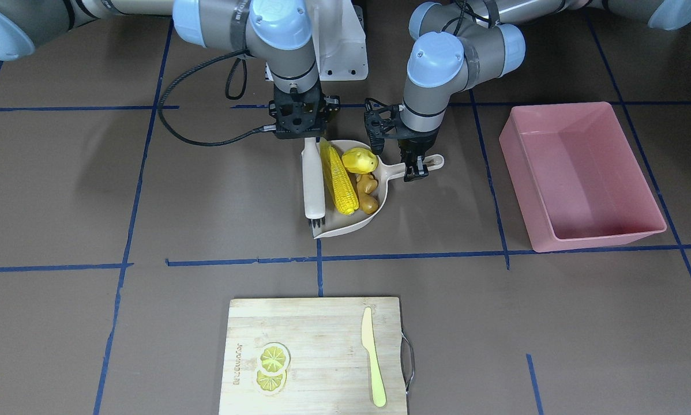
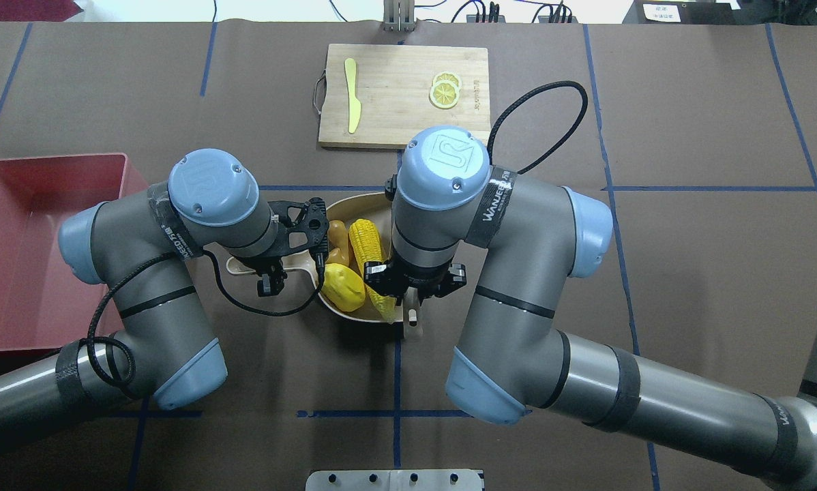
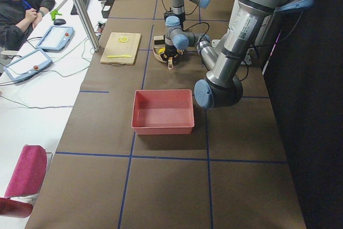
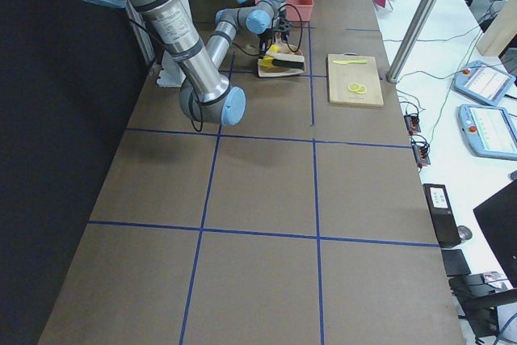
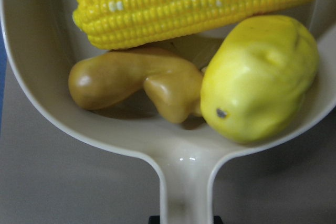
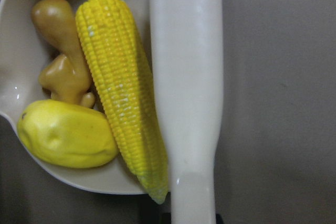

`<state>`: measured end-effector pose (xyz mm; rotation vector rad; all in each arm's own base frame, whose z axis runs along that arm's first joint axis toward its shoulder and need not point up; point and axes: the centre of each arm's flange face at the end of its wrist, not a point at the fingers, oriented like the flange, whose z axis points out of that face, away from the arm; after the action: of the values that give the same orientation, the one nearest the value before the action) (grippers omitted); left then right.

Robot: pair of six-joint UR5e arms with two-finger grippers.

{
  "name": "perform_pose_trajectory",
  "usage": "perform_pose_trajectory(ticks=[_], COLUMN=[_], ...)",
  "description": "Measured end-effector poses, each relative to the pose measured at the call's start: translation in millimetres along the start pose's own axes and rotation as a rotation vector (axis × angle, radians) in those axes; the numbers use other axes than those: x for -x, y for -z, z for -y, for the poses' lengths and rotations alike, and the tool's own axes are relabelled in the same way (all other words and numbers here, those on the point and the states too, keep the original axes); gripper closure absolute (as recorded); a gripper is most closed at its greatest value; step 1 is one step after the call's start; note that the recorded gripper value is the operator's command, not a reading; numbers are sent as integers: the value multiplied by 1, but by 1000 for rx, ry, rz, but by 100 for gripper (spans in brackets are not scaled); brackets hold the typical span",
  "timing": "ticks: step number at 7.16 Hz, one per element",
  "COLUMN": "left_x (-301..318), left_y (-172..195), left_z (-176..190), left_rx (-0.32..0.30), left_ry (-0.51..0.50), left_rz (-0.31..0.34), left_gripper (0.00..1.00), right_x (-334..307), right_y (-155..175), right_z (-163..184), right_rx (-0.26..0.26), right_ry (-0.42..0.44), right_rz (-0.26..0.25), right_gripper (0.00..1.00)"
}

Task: Sweep and dump trash into bin
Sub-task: 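Lift the dustpan over the pink bin with the left gripper while the right withdraws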

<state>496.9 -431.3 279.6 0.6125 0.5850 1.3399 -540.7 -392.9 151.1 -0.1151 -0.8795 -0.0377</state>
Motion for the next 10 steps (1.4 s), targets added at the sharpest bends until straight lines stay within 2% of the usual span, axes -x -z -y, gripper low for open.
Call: perform_pose_trajectory(ticks=[1,4,6,7,8,10], left_x=[-3,-6,-2,4,12,35], left_y=[4,20,31,40,55,108], left_z=[1,10,13,8,-4,-49], left_rx=[-17,-126,-192,-218,-239,-296], left_ry=[19,121,190,221,256,338], left_rz=[-22,-67,-88,-98,-109,-145], left_gripper=[99,99,99,99,99,97], right_x=[-13,-56,-93,-116,-137,-171], right_y=[15,59,93,115,136,165], right_z=[3,9,23,21,15,11], right_rx=[-10,-57,-68,-68,-65,-68], right_ry=[-4,-21,-66,-91,-102,-88], right_rz=[18,63,78,62,23,-40], right_gripper=[100,100,100,100,100,100])
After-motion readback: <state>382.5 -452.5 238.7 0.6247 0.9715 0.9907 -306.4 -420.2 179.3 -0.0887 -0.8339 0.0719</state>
